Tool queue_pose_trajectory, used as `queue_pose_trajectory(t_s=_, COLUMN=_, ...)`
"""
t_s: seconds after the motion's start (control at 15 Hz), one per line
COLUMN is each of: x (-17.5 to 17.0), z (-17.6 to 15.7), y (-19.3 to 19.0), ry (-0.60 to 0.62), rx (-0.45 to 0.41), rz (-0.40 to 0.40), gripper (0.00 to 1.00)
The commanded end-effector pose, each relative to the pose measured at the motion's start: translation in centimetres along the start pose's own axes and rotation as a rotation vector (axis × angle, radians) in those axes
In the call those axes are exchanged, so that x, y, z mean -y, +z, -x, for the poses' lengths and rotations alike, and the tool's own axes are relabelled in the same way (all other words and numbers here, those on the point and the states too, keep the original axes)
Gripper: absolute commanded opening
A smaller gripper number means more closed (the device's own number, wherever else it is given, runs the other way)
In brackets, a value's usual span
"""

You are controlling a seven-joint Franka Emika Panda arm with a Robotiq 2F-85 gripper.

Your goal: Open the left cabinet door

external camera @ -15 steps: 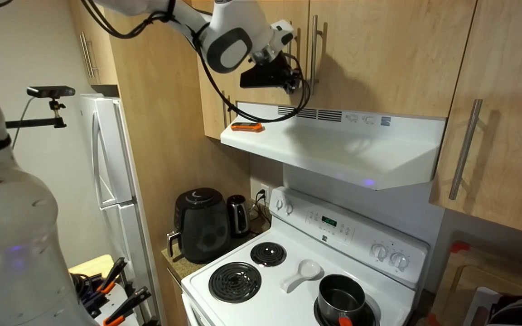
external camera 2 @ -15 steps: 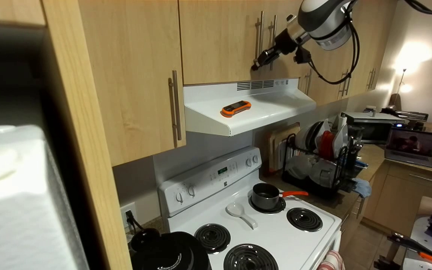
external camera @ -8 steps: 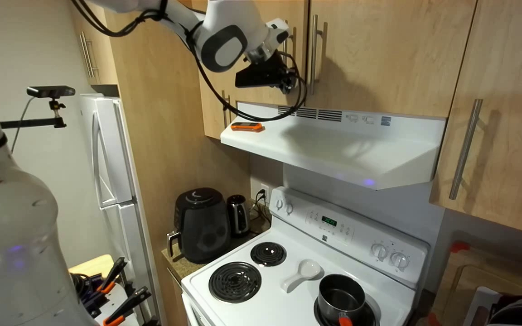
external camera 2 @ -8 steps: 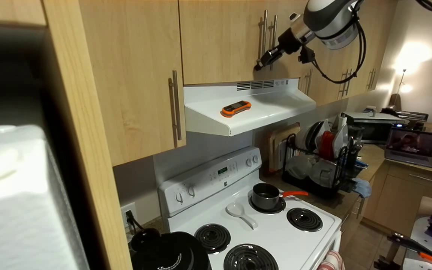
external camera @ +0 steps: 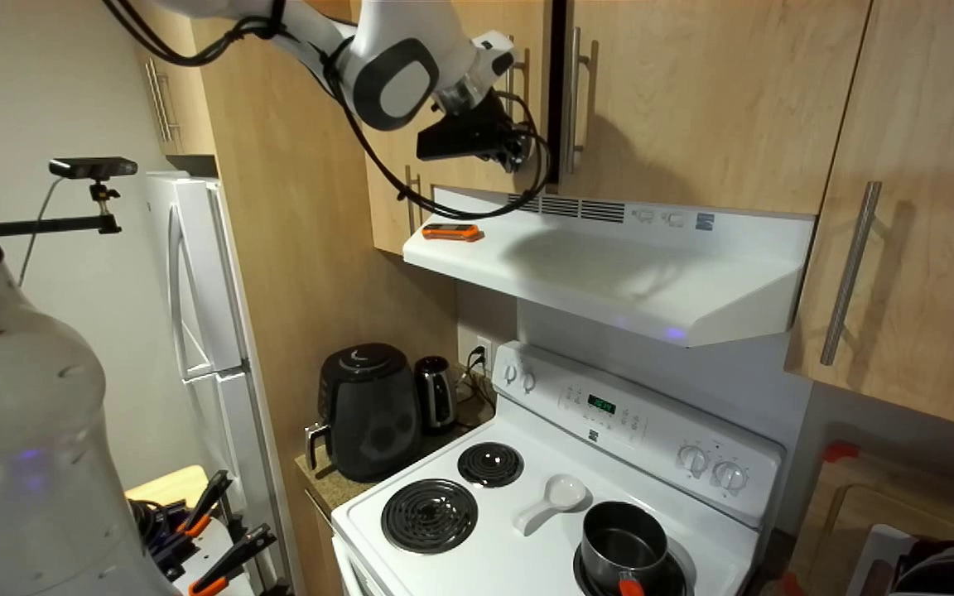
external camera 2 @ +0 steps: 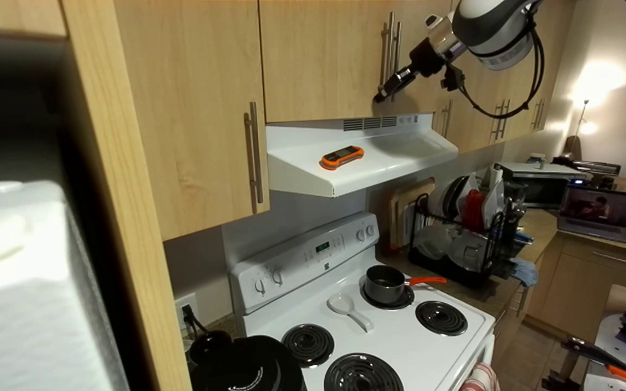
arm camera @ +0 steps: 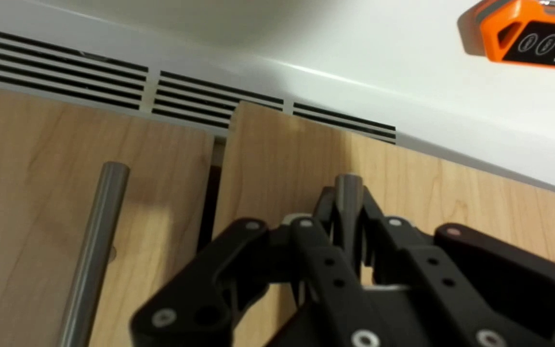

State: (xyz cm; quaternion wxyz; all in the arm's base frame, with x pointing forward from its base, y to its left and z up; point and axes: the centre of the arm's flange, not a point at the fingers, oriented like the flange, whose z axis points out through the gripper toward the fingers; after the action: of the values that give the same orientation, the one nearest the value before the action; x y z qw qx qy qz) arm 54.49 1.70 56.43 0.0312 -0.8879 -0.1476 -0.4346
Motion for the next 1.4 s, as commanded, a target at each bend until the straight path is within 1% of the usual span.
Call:
queue_pose_trajectory(t_s=0.0, x=1.3, z=1.5, y=-2.5, ry=-0.008, rx=0.037, rz=-0.018, gripper=0.05)
queue_pose_trajectory(t_s=0.87, x=4.8, z=3.2, y=-5.8, ry=-0.053, rx=0.076, rz=-0.094, gripper=0.05)
queue_pose_trajectory(t_s=1.33, x=6.7, z=3.7, y=-6.9, ry=-0.076, rx=0.075, rz=-0.133, gripper=0.05)
